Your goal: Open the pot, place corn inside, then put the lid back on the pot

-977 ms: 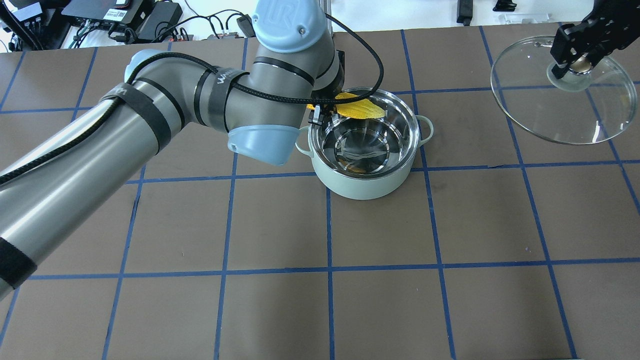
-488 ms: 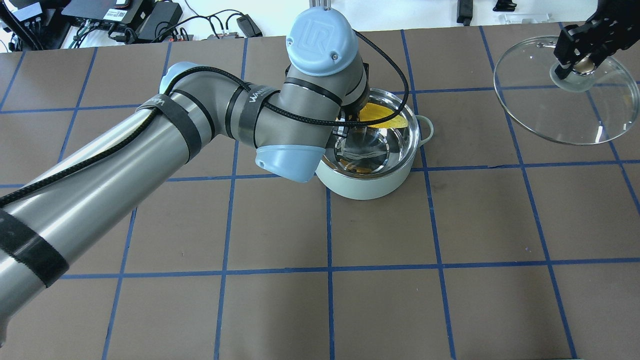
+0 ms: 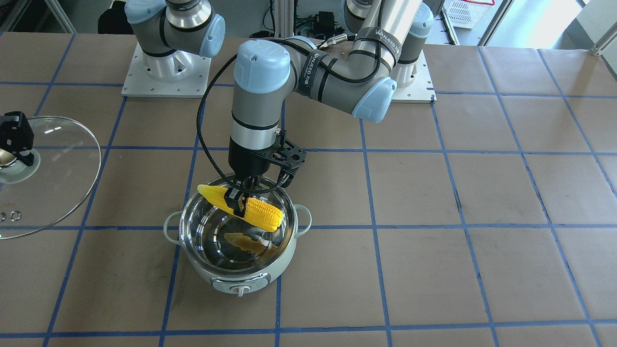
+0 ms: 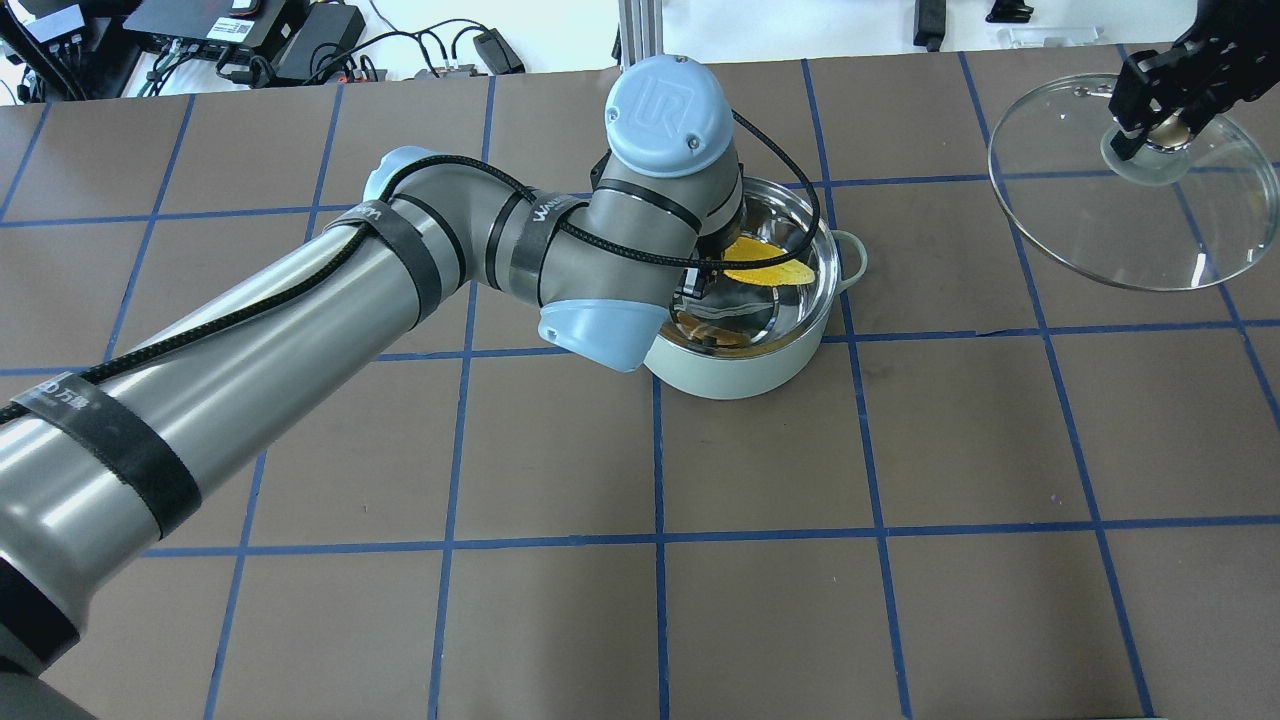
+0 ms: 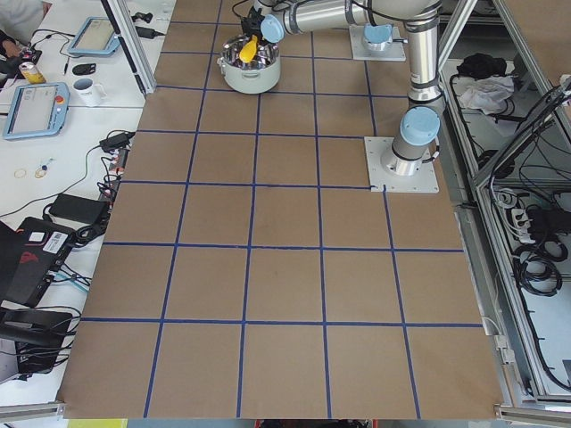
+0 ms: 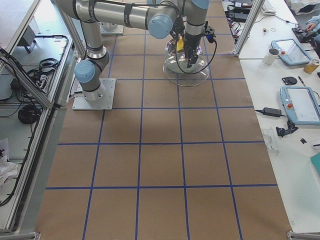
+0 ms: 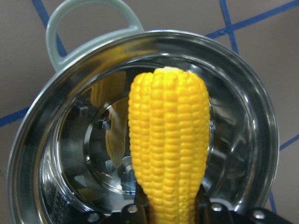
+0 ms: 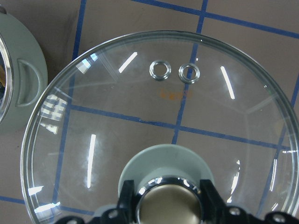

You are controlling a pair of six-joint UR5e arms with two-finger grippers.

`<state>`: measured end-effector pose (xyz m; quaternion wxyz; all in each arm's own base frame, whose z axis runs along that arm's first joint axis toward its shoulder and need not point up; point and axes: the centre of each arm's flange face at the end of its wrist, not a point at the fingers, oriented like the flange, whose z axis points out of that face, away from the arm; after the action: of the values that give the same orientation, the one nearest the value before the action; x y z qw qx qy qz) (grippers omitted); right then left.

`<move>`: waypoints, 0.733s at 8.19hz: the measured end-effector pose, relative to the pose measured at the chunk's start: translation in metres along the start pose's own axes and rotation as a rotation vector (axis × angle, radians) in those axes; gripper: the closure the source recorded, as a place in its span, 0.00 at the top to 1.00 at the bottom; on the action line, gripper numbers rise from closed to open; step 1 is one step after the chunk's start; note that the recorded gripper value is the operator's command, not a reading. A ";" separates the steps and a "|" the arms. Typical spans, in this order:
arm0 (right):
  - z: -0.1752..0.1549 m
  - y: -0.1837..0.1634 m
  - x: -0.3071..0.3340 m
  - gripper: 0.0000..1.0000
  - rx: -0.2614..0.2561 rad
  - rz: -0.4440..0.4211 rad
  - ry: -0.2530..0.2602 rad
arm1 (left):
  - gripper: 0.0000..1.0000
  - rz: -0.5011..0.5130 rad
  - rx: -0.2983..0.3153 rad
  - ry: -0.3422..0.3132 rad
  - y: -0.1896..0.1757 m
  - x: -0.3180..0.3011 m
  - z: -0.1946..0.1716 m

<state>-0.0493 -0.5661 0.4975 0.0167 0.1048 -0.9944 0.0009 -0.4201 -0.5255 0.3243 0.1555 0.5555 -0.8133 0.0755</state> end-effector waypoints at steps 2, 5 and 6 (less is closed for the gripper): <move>0.000 0.000 0.000 0.19 0.002 0.000 -0.003 | 0.70 -0.003 0.003 -0.015 0.000 -0.001 0.009; 0.001 0.000 -0.001 0.19 0.002 0.000 -0.006 | 1.00 0.000 0.003 0.005 0.000 0.002 -0.001; 0.001 0.000 -0.001 0.19 0.001 0.001 -0.007 | 1.00 0.007 0.002 0.014 0.000 0.003 -0.006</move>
<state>-0.0485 -0.5657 0.4966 0.0132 0.1045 -0.9944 0.0012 -0.4205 -0.5264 0.3310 0.1605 0.5521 -0.8142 0.0809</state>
